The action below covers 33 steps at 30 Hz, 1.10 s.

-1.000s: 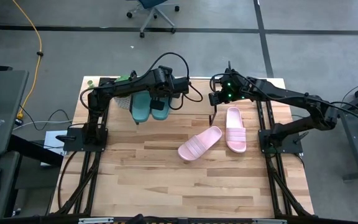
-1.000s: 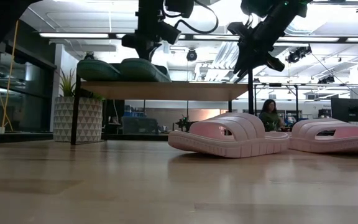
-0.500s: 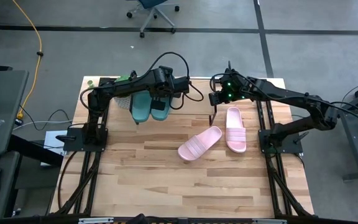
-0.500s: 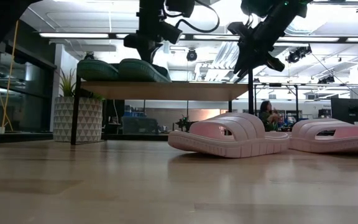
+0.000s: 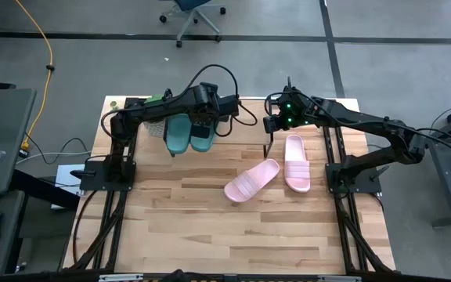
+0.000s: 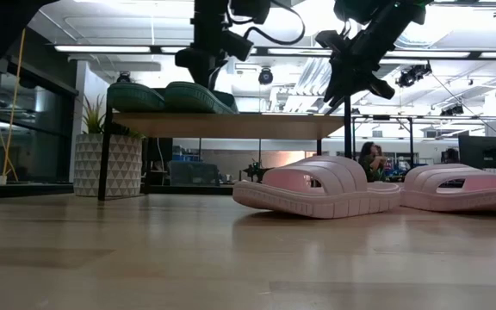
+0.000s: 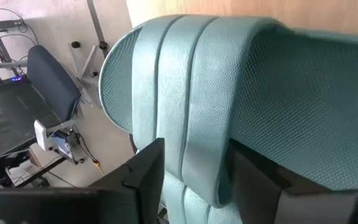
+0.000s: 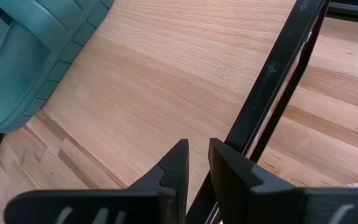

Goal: Pick and place slides into the shelf
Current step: Put the green slide on the shelf

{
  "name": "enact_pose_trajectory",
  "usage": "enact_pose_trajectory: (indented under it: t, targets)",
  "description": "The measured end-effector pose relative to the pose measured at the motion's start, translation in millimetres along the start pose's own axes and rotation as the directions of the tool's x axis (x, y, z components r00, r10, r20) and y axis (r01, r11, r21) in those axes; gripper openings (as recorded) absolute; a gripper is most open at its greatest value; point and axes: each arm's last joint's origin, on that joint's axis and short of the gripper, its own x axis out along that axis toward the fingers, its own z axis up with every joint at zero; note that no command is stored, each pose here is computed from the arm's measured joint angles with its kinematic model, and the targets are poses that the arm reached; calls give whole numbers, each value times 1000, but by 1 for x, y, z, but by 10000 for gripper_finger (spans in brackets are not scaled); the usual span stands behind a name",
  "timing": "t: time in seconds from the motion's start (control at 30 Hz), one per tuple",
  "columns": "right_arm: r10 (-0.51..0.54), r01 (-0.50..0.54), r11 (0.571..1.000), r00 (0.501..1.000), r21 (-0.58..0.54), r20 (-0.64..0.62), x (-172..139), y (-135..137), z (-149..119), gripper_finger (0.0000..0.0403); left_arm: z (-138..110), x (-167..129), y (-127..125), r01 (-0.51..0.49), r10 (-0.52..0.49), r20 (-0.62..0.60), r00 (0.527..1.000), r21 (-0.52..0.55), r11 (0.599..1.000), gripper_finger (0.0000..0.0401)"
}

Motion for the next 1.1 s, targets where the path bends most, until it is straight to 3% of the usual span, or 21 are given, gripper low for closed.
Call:
enact_pose_trajectory:
  t: [0.23,0.6,1.1]
  targets:
    - [2,-2,1000,1000,0,0,0,0,0,55,2,0,0,20,-21,26,999,14,1000,177]
    - [4,-4,1000,1000,0,2,0,0,0,55,4,-2,-4,41,-42,42,998,27,999,163]
    - [4,-4,1000,1000,0,1,0,0,0,55,10,-26,-24,-21,13,96,995,81,996,161]
